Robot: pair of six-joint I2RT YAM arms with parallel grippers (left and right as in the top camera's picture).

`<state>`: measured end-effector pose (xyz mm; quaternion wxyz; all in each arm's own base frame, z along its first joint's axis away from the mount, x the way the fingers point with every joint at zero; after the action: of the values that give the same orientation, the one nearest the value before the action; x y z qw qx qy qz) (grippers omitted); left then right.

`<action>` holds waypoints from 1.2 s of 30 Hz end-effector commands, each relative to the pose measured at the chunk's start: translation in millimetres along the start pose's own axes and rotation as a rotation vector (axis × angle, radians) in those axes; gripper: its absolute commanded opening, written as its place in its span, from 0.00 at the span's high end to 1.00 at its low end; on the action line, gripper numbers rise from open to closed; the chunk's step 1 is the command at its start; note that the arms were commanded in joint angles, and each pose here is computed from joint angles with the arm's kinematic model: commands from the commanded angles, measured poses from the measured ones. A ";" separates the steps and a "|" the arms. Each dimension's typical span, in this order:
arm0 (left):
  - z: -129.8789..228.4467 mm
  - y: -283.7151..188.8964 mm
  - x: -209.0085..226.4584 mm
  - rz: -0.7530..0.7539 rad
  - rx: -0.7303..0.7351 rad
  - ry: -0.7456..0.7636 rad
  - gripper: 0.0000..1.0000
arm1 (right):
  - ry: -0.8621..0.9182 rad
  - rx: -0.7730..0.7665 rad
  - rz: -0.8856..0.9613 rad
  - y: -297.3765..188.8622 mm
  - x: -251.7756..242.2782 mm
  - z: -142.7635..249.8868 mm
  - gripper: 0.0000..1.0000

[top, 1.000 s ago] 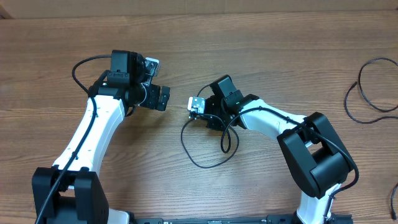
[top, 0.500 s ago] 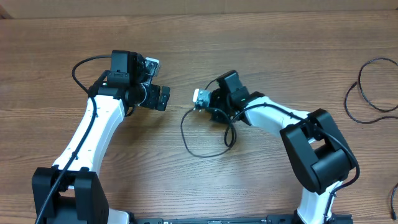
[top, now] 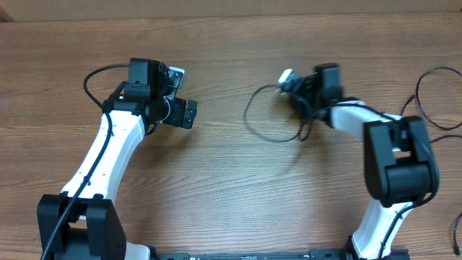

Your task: Untangle cables

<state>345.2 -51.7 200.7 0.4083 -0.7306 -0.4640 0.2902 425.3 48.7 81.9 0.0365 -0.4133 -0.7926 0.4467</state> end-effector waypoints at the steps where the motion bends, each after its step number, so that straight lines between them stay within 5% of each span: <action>1: -3.7 -3.5 -1.1 0.009 -0.018 0.026 0.00 | 0.071 0.035 0.099 -7.1 -34.9 32.6 0.96; 14: -3.7 -3.5 -1.1 0.009 -0.018 0.026 0.00 | 0.355 0.089 0.308 -60.0 -121.3 136.2 0.96; 22: -3.7 -3.5 -1.1 0.009 -0.018 0.026 0.01 | 0.412 0.010 0.212 -61.7 -117.3 137.1 0.96; 25: -3.7 -3.5 -1.1 0.009 -0.018 0.026 0.00 | 0.393 0.026 0.172 -54.3 -106.0 124.7 0.61; 28: -3.7 -3.5 -1.1 0.009 -0.018 0.026 0.00 | 0.370 0.032 0.128 -47.7 -93.8 110.2 0.39; 29: -3.7 -3.5 -1.1 0.009 -0.018 0.026 0.00 | 0.366 0.034 0.130 -46.6 -90.4 101.8 0.02; 36: -3.7 -3.5 -1.1 0.009 -0.018 0.026 0.00 | 0.481 0.005 0.243 -64.0 -94.3 59.4 0.00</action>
<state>345.1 -51.7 200.7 0.4084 -0.7305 -0.4639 0.2904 419.3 -81.4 93.6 0.1666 -0.5631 -0.7169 0.3756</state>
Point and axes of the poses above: each gripper's point midway between its finger pads, its own y axis out along the fingers, its own x axis along the line the jaws close on, z = x × y, the point moved 10 cm from there along -y, back along the fingers, and after that the axes turned 6 degrees about y, right-handed, at the moved point
